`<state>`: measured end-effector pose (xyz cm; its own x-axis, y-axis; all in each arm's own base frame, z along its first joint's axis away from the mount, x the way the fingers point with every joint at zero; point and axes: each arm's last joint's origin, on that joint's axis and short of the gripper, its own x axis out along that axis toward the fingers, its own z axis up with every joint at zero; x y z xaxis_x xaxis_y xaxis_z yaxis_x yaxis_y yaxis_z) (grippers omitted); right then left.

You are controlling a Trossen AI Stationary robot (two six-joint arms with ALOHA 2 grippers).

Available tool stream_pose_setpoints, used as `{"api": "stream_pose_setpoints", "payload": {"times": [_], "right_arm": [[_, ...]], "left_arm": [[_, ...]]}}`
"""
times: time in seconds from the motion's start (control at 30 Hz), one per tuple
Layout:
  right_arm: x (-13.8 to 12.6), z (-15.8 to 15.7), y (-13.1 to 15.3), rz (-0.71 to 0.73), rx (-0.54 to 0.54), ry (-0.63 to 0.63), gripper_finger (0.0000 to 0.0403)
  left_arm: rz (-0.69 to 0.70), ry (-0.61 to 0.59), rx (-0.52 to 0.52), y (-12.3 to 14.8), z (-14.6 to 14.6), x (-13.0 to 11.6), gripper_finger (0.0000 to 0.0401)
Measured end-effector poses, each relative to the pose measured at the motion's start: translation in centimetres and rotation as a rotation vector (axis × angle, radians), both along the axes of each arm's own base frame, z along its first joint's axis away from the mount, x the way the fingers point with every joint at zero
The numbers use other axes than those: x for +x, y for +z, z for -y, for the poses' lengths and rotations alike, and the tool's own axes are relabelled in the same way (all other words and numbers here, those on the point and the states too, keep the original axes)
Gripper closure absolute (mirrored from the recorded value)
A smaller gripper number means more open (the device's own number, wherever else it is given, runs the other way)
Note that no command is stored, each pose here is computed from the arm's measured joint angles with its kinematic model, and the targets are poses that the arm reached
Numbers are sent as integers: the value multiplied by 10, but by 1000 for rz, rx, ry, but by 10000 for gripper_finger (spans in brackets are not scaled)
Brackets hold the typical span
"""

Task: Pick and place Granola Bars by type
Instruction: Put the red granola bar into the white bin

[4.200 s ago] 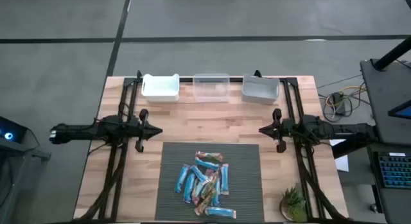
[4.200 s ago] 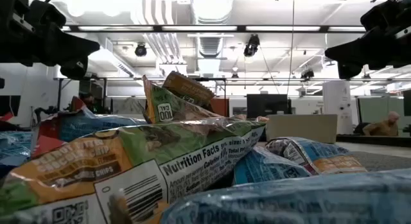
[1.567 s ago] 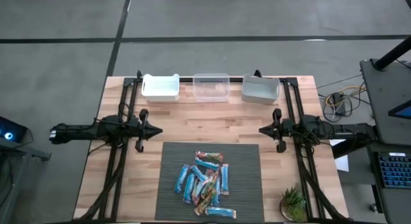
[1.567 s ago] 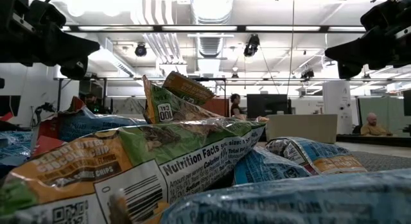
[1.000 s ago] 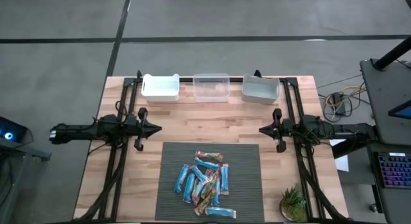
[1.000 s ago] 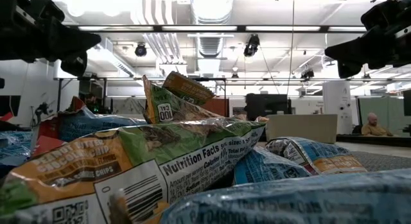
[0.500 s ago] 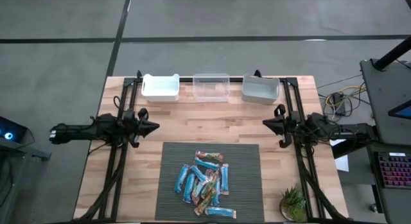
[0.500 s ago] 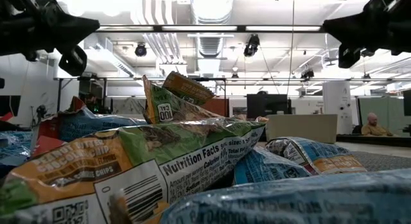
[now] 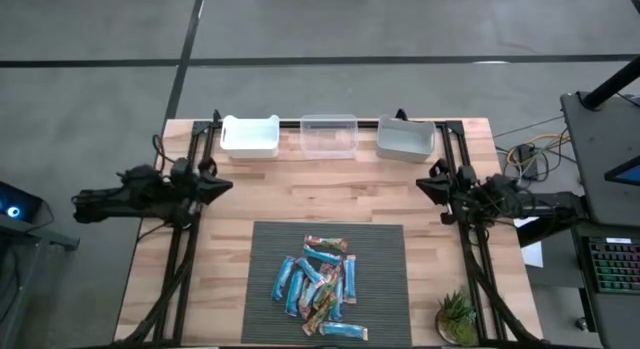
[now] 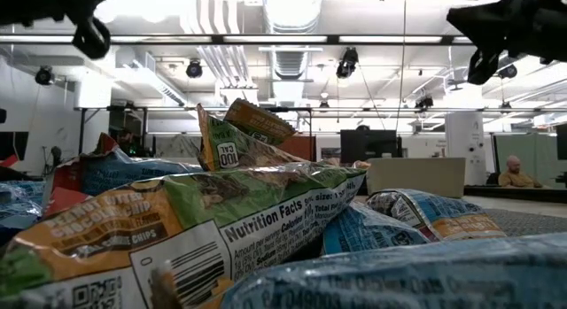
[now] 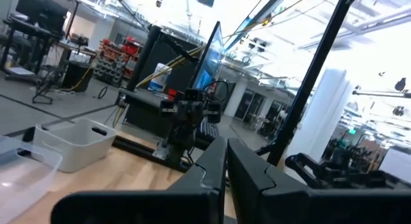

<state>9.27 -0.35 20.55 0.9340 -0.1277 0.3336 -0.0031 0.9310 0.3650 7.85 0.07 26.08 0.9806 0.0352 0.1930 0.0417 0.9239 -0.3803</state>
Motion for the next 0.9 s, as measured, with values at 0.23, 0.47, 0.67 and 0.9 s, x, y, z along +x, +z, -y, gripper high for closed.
{"api": "stream_pose_setpoints", "payload": {"times": [0.23, 0.47, 0.67, 0.9], "right_arm": [[-5, 0, 38, -52, -1, -3, 385], [-6, 0, 93, -167, -13, -6, 385], [3, 0, 134, -256, -15, -2, 385], [26, -2, 167, -327, -68, 43, 385]], "left_arm": [[-83, 6, 34, 38, 0, 1, 401], [-115, 11, 75, 68, 0, 15, 401], [-144, 9, 70, 87, 0, 32, 401], [-145, -7, 81, 111, 1, 46, 401]]}}
